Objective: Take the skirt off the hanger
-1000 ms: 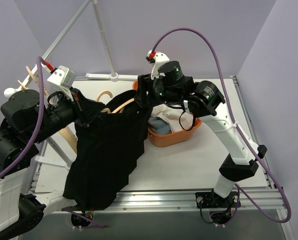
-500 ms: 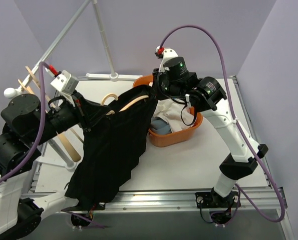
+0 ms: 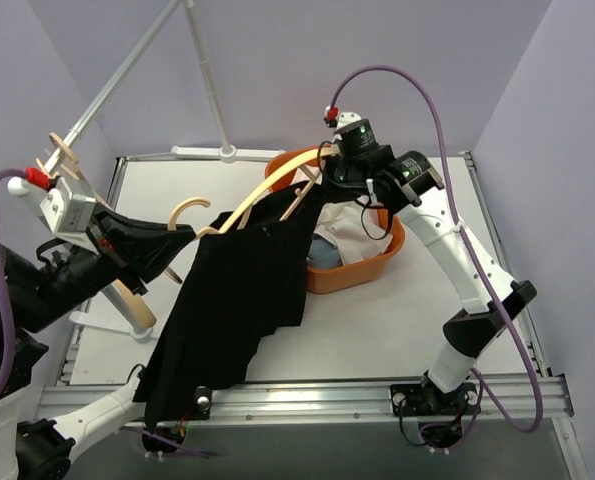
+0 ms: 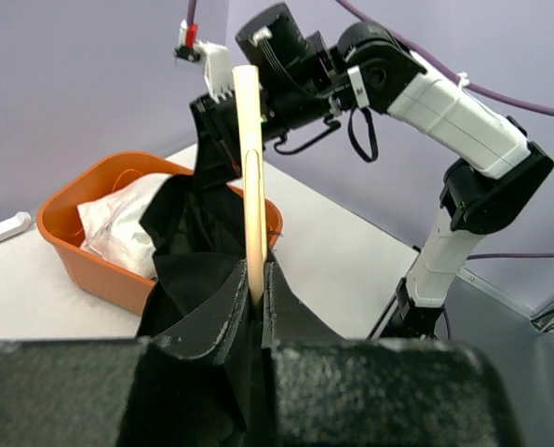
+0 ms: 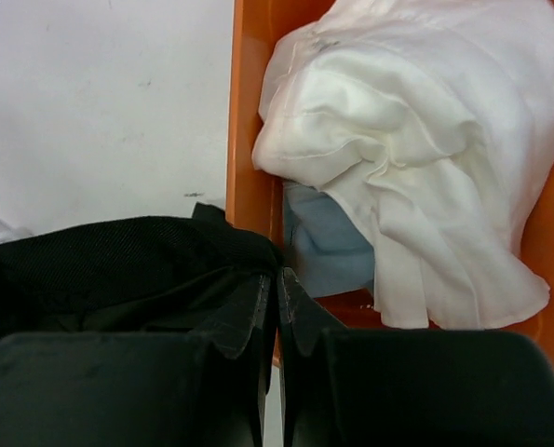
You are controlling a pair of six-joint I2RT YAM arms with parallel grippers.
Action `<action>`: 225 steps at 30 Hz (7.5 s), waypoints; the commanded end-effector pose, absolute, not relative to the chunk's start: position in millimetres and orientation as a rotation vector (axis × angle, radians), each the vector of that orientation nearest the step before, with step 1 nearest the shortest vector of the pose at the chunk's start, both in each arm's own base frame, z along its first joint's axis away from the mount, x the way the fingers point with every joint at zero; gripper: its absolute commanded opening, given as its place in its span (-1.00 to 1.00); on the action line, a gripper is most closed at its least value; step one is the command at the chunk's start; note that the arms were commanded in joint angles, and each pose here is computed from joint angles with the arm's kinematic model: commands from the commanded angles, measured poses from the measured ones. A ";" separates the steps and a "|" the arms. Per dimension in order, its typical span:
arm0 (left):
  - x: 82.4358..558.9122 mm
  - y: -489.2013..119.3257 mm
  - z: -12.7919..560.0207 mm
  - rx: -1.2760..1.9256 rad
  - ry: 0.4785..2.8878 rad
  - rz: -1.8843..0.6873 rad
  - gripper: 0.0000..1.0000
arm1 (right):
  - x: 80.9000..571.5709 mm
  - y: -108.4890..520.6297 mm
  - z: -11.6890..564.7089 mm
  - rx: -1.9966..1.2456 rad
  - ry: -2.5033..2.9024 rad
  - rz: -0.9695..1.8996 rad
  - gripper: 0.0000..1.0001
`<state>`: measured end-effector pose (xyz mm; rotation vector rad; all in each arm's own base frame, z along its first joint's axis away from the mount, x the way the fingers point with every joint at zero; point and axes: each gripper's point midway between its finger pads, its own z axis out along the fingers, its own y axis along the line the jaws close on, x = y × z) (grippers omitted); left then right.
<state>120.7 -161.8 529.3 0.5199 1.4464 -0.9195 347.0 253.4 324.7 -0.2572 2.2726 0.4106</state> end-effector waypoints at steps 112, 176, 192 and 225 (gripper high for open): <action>196.6 -109.7 510.4 0.028 1.473 -0.609 -0.95 | 423.5 173.5 577.9 0.082 1.073 0.114 -1.00; 188.4 -148.3 481.5 0.141 1.611 -0.769 -0.95 | 379.2 174.3 302.2 -0.089 2.260 -0.030 1.00; 104.1 -167.2 489.6 0.319 1.767 -1.123 -0.95 | 193.5 256.5 383.1 -0.632 2.048 1.185 0.73; -1.2 -140.5 501.1 0.367 1.751 -1.470 -0.95 | 39.6 270.5 435.5 -1.092 1.890 1.796 0.10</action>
